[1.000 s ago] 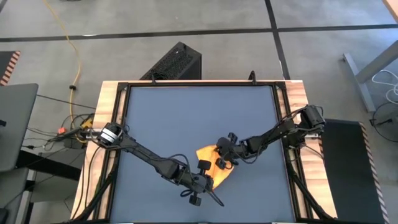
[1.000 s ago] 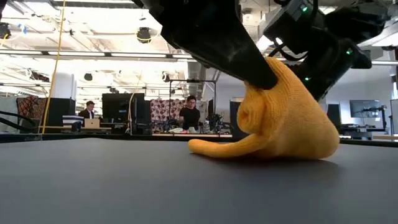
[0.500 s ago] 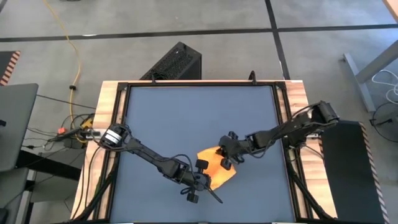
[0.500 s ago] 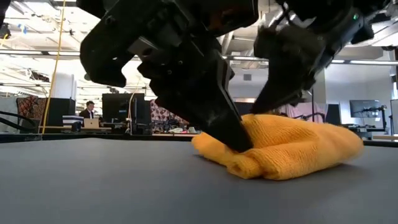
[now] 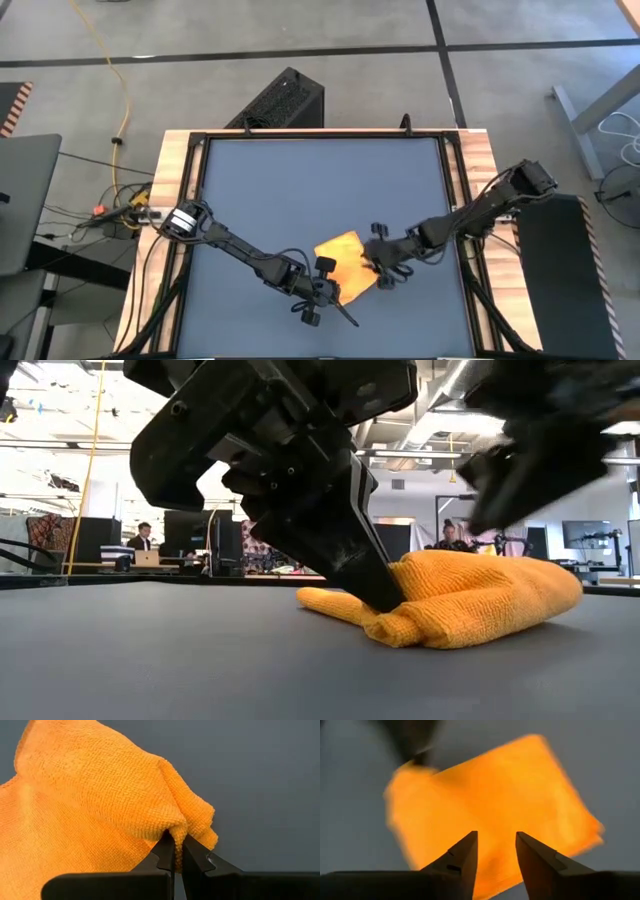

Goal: Roll towel
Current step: Roll the yellow microfiber towel

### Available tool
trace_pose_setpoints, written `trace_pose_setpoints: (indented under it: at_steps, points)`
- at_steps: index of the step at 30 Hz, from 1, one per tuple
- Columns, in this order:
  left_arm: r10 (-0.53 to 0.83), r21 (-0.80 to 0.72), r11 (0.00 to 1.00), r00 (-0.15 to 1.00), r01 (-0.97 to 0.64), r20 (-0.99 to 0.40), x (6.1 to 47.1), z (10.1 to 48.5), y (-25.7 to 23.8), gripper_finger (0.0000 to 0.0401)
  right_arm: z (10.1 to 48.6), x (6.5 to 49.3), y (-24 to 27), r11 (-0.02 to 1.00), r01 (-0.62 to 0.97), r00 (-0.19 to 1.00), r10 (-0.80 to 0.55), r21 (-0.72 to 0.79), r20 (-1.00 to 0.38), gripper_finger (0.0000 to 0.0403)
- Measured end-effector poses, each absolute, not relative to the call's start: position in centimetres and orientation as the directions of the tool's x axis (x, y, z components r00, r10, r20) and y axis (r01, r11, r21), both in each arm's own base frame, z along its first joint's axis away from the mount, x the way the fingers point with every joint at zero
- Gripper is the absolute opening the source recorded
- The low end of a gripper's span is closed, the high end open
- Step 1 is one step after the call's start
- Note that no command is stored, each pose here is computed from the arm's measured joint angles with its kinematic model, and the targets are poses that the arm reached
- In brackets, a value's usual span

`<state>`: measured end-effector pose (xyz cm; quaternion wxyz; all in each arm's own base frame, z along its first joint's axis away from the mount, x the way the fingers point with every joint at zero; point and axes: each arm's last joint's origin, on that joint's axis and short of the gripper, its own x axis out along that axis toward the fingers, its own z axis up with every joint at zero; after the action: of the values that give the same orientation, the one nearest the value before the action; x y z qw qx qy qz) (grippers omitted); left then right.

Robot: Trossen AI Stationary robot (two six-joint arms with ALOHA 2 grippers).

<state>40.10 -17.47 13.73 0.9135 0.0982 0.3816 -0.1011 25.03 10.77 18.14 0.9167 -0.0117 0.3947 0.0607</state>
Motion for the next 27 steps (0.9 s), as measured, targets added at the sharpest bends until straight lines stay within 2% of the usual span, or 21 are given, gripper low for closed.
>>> trace_pose_setpoints:
  at_steps: [4, 7, 10, 12, 15, 17, 23, 27]
  points:
    - [-0.105, 0.119, 0.956, 0.690, 0.269, -0.716, 40.1, 13.7, -17.5, 0.0000, 18.0, 23.9, 12.6, 0.898, -0.386, 0.666, 0.115, -0.209, -0.737, 0.0197]
    - [-0.106, 0.134, 0.950, 0.693, 0.283, -0.713, 40.2, 13.9, -17.5, 0.0000, 18.0, 23.7, 12.9, 0.814, -0.442, 0.694, 0.044, -0.377, -0.719, 0.0208]
    - [-0.099, 0.148, 0.948, 0.701, 0.283, -0.706, 40.4, 14.2, -17.6, 0.0000, 18.1, 24.2, 12.5, 0.790, -0.441, 0.713, 0.021, -0.426, -0.700, 0.0211]
    - [-0.098, 0.161, 0.944, 0.710, 0.288, -0.697, 40.6, 14.6, -17.7, 0.0000, 18.2, 24.6, 11.8, 0.826, -0.449, 0.694, 0.082, -0.341, -0.716, 0.0212]
    - [-0.100, 0.188, 0.933, 0.725, 0.306, -0.682, 40.9, 15.1, -17.9, 0.0000, 18.3, 25.3, 10.8, 0.880, -0.467, 0.633, 0.262, -0.090, -0.729, 0.0212]
    - [-0.091, 0.200, 0.932, 0.731, 0.302, -0.676, 41.0, 15.3, -17.9, 0.0000, 18.4, 25.6, 10.3, 0.885, -0.465, 0.613, 0.327, 0.006, -0.720, 0.0212]
    - [-0.079, 0.211, 0.932, 0.733, 0.295, -0.675, 41.0, 15.3, -17.8, 0.0000, 18.1, 26.2, 9.0, 0.880, -0.473, 0.598, 0.349, 0.034, -0.722, 0.0212]
    - [-0.078, 0.223, 0.926, 0.734, 0.304, -0.675, 41.0, 15.3, -17.8, 0.0000, 16.7, 27.0, 7.9, 0.875, -0.474, 0.547, 0.380, 0.099, -0.746, 0.0212]
